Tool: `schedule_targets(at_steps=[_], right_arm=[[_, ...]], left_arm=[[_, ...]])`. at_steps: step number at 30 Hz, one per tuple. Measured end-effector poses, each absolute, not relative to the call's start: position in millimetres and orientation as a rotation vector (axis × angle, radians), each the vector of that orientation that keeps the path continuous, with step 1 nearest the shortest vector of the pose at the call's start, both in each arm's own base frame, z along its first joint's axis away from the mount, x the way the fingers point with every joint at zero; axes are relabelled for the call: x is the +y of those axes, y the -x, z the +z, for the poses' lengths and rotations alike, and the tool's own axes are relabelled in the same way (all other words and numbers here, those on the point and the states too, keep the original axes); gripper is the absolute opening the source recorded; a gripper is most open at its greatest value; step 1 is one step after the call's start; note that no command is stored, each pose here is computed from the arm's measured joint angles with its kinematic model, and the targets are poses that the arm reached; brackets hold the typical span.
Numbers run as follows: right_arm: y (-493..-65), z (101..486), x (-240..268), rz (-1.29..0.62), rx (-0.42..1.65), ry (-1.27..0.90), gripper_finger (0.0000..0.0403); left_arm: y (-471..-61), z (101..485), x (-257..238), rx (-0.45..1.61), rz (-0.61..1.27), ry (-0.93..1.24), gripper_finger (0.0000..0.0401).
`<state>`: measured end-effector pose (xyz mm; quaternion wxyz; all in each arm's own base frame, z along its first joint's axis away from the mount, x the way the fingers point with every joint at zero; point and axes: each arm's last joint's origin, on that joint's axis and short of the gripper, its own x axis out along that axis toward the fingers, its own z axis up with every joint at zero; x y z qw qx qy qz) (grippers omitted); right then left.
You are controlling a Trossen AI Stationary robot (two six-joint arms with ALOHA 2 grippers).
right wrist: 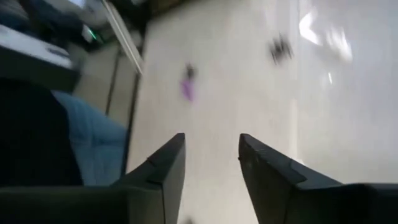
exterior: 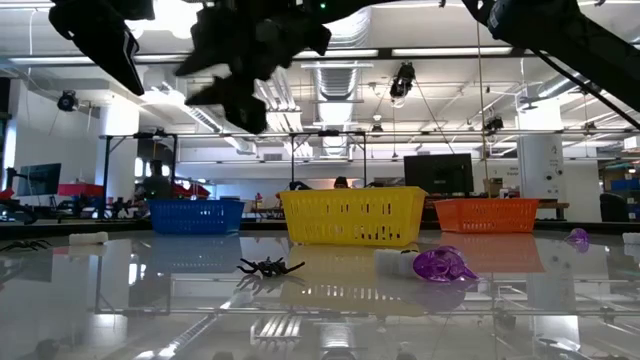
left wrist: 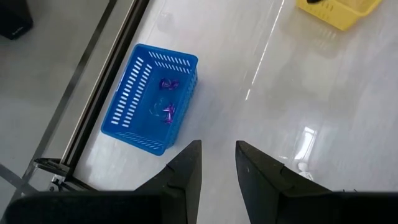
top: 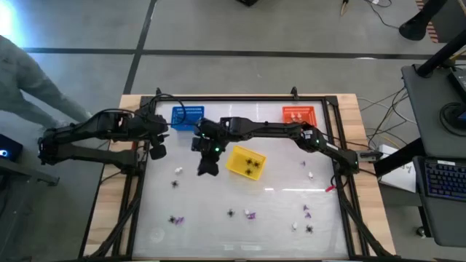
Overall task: Sort Halloween decoration
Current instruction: Put the black spider toy into the yellow bin
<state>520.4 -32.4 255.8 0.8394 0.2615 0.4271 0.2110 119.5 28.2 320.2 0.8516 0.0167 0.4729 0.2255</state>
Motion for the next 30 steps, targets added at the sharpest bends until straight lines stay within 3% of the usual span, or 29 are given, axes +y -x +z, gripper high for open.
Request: schedule_targets(at_steps=[7, 17, 24, 30], right_arm=[[-494, 236, -27, 0.330, 1.226, -0.470, 0.0147], [-493, 235, 17, 0.402, 1.247, -0.245, 0.0152], [-490, 233, 59, 0.309, 1.272, -0.049, 0.0153], [-485, 232, 91, 0.300, 1.280, -0.014, 0.0153]], left_arm=[[-119, 320, 28, 0.996, 0.475, -0.034, 0.0081], [-120, 320, 28, 0.990, 0.479, -0.027, 0.0081], [-120, 320, 28, 0.976, 0.512, 0.034, 0.0081], [-120, 320, 28, 0.975, 0.517, 0.044, 0.0081]])
